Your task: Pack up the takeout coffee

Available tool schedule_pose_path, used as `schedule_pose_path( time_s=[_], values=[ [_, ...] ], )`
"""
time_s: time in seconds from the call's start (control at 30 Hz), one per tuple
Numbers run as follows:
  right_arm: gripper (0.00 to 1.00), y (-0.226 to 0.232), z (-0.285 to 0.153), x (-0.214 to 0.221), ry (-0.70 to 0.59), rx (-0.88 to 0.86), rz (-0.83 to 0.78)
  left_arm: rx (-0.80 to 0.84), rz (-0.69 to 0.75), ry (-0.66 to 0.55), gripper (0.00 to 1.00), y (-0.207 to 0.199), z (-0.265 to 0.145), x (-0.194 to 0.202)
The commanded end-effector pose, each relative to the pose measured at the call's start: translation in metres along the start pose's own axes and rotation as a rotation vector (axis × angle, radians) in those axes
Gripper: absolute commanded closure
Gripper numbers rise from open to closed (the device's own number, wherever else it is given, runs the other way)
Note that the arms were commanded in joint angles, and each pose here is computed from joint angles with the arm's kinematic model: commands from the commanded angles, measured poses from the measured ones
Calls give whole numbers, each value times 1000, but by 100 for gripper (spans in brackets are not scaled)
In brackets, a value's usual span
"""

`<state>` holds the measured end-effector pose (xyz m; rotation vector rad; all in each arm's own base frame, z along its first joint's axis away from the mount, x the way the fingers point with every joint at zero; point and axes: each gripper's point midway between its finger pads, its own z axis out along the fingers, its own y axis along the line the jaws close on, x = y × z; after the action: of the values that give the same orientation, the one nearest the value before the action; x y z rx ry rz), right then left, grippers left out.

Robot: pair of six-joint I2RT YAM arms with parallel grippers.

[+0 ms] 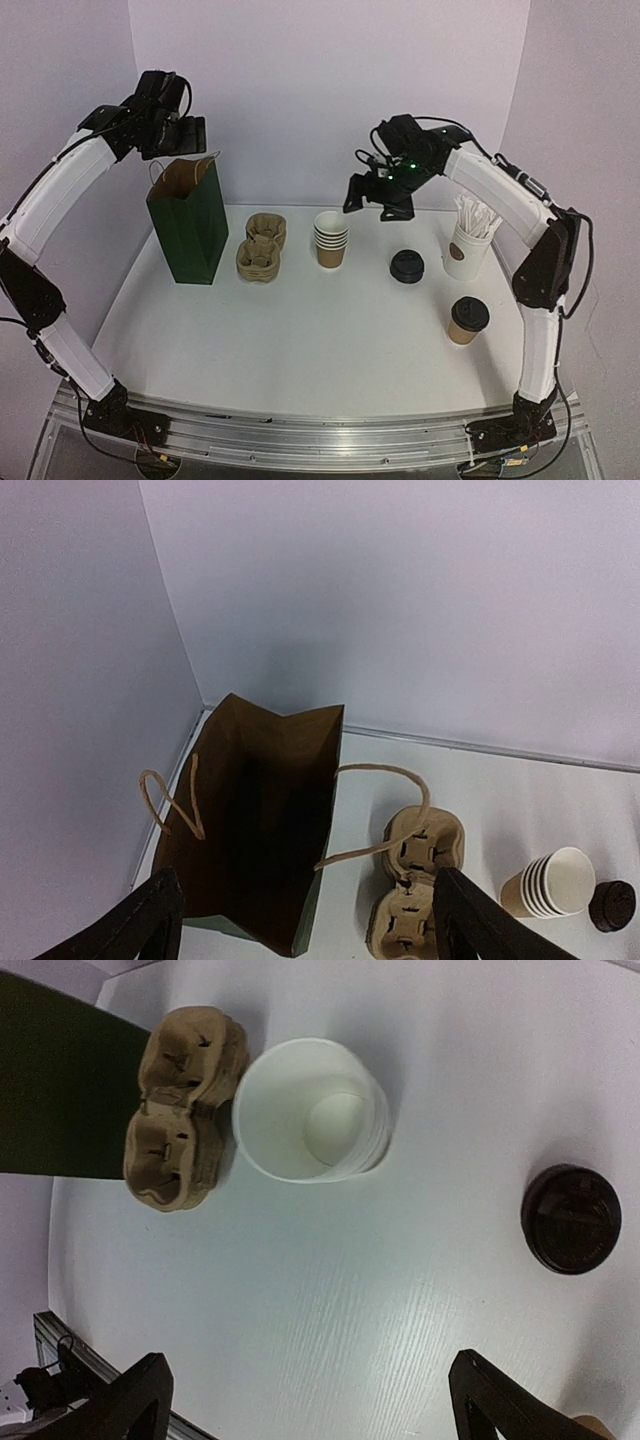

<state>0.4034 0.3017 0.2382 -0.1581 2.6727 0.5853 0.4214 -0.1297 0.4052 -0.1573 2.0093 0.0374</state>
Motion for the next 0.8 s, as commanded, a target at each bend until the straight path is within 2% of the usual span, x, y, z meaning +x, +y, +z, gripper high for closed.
schedule_pose_path(
  time_s=[0.0, 0.13, 0.37, 0.43, 0.53, 0.67, 0.77],
  values=[
    [4, 64, 12, 6, 8, -81, -217, 12, -54, -41, 15, 18, -20, -15],
    [4, 89, 32, 7, -5, -83, -370, 43, -46, -17, 15, 14, -21, -12],
    [4, 97, 42, -6, -96, -37, -421, 222, -96, 66, 19, -19, -26, -4],
    [4, 95, 36, -15, -143, -10, -413, 277, -113, 112, 22, -39, -24, 8],
    [3, 84, 21, -30, -223, 73, -401, 238, -115, 217, 24, -63, -14, 38],
    [2, 65, 6, -40, -283, 181, -394, 164, -248, 369, 25, -87, -4, 74],
    [2, 54, -4, -44, -312, 234, -382, 172, -337, 441, 25, -109, 2, 100]
  ],
)
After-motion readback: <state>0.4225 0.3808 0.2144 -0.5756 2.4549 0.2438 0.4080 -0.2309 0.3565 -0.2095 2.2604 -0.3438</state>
